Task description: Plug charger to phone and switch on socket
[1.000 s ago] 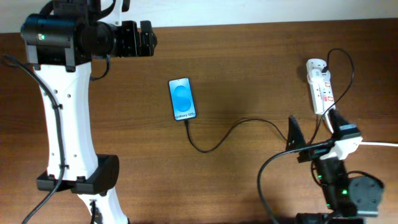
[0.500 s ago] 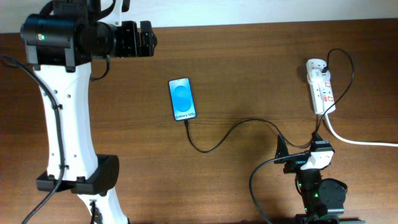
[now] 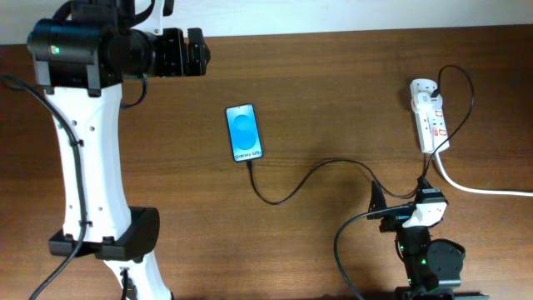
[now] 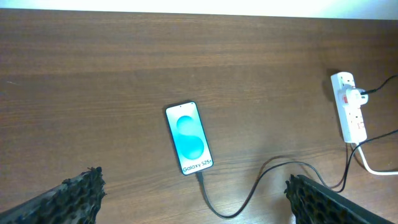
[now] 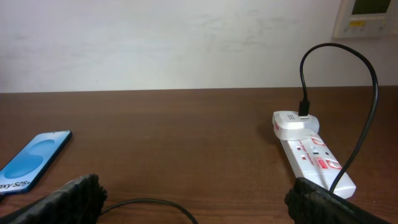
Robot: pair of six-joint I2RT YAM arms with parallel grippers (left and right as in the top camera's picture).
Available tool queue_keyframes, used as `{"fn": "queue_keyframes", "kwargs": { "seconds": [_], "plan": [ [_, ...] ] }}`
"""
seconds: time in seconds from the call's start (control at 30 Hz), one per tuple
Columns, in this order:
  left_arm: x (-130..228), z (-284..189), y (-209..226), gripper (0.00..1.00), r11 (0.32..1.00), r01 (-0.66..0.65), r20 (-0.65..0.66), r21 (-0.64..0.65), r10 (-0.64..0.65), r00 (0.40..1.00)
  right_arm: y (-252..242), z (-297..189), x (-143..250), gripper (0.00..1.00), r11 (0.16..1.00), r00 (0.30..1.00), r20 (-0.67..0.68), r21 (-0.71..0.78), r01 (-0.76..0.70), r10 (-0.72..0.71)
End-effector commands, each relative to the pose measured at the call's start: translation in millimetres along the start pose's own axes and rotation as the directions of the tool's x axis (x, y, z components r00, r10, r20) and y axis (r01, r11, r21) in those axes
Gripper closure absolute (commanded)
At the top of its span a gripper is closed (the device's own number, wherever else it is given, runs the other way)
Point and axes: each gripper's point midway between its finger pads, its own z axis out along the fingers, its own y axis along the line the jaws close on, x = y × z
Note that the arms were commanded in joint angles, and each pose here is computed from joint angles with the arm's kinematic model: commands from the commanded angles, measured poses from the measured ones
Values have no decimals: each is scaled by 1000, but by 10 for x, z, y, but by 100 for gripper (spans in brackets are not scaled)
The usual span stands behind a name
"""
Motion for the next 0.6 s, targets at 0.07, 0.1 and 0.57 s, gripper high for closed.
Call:
{"fn": "queue_keyframes", "kwargs": {
  "seconds": [0.07,0.1,0.57],
  "plan": [
    [-20,-56,113,1,997,-16,20,-75,17,1000,9,-1,16,2,1000,1000,-1,-1,-6,6],
    [-19,-52,154,1,995,-15,19,-98,17,1000,9,-1,16,2,1000,1000,-1,-1,-6,6],
    [843,559,396,1,996,-29,115,-83,39,993,8,-1,16,2,1000,1000,0,-1,-6,6]
  ]
}}
